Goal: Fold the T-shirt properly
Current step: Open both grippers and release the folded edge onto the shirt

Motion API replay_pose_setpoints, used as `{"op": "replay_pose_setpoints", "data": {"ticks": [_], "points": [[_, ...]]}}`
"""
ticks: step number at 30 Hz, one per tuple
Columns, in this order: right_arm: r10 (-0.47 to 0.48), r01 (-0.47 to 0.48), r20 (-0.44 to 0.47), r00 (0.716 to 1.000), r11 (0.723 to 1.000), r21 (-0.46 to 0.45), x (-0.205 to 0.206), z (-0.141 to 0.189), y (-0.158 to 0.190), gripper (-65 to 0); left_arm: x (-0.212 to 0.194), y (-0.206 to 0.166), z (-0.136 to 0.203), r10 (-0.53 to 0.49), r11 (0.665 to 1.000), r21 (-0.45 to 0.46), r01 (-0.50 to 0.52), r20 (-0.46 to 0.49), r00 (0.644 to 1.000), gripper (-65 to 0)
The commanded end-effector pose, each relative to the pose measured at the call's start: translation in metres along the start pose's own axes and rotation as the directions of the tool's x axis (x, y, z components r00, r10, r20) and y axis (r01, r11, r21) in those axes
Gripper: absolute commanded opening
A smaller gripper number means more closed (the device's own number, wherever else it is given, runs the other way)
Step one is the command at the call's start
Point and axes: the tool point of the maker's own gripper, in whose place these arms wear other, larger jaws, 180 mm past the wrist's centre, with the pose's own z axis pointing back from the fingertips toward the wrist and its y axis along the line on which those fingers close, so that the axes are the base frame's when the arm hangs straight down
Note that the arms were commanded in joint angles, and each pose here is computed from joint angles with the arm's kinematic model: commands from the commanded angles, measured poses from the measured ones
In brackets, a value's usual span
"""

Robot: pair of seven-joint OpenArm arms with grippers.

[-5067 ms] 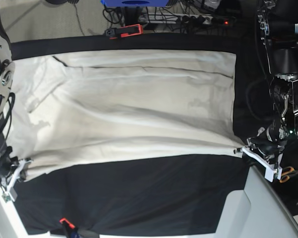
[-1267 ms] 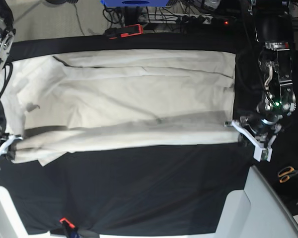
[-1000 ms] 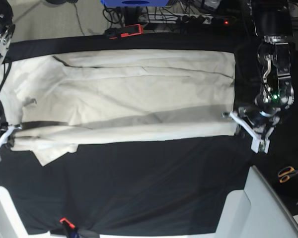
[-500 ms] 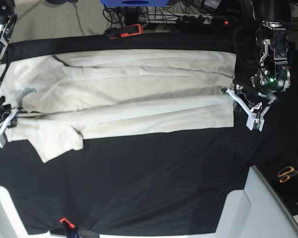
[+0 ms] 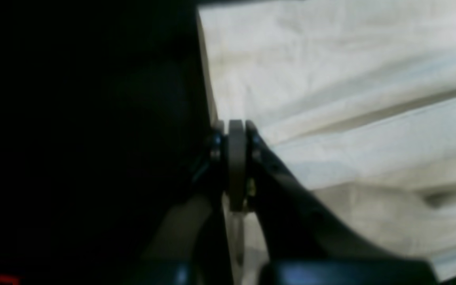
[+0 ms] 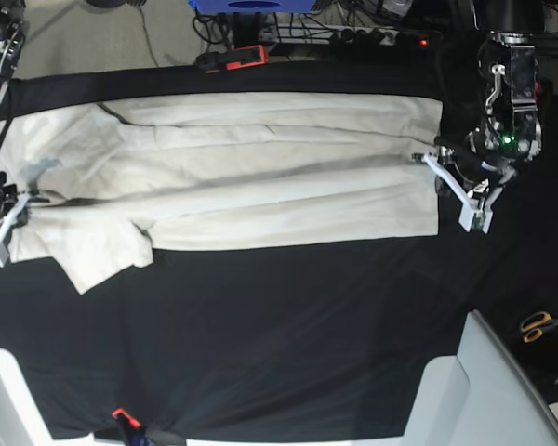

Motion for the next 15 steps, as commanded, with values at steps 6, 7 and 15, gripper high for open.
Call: {"op": "replay_pose_setpoints", "data": {"ticks": [6,7,15], "points": [[0.011,-0.009,0.046,0.999,0.999,-0.043,0.018,0.011,-0.021,-64.8,0.004,0.009,0.009,-0.030,0.999,0.021,0.029,0.024,0.999,-65.0],[0.010,-0.008,0.048,0.999,0.999,-0.041,0.019,0.010,-0.020,-64.8,0.004,0.009,0.009,-0.031,0.999,0.020,0.031,0.025,0.999,-65.0],[0.008,-0.006,0.051,0.999,0.999,-0.036,0.019,0.009,-0.017,-64.8,-0.003,0.009,0.010,-0.030,0.999,0.019,0.030,0.012,0.999,-65.0]]}}
